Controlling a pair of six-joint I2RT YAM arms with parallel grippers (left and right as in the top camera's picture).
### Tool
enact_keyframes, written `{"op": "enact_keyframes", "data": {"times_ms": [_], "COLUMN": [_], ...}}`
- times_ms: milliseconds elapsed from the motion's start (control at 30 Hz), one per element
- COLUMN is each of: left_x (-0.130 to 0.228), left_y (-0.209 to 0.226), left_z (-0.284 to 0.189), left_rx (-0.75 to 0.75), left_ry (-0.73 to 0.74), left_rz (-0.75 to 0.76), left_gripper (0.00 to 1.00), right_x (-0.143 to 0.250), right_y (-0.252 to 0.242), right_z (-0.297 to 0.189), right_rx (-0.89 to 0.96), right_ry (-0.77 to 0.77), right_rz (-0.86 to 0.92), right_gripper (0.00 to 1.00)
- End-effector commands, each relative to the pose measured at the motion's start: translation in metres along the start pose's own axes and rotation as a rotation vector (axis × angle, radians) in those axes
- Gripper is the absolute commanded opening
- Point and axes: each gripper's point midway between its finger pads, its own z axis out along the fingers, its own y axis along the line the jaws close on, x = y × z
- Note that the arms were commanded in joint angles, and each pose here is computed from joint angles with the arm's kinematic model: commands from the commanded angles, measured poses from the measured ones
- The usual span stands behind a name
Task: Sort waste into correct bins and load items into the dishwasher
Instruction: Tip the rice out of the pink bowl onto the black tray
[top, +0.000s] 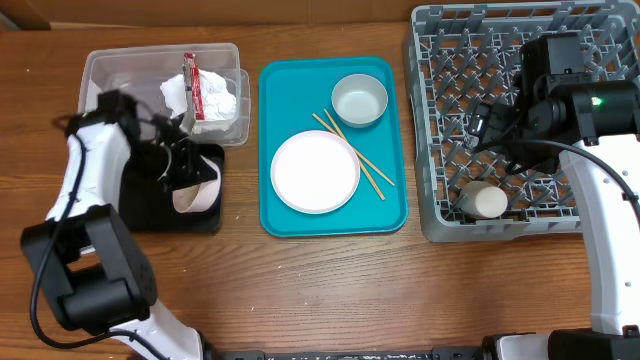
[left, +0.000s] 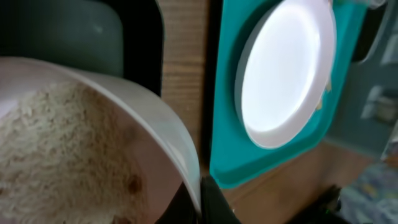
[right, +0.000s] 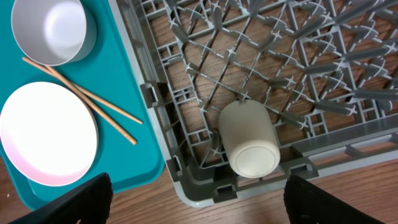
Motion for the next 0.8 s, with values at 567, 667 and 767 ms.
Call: {"op": "enact_keyframes", "data": {"times_ms": [567, 667, 767], "left_x": [-0.021, -0.023, -0.025], "left_y": [-0.011, -0.013, -0.015], "left_z": [-0.109, -0.118, -0.123], "left_rx": [0.774, 0.816, 0.858], "left_ry": [-0.472, -0.496, -0.499], "left_rz": [-0.139, -0.144, -0.175], "left_gripper": [0.04, 0.04, 0.04], "right_x": [-0.003, -0.002, -0.002], "right_y": [0.004, 0.005, 0.005], "right_z": [-0.005, -0.005, -0.005], "right_rx": [-0.013, -0.022, -0.022], "right_ry": [-0.019, -0.016, -0.013], "right_rz": [-0.009, -0.009, -0.009], "right_gripper": [0.9, 0.9, 0.9]}}
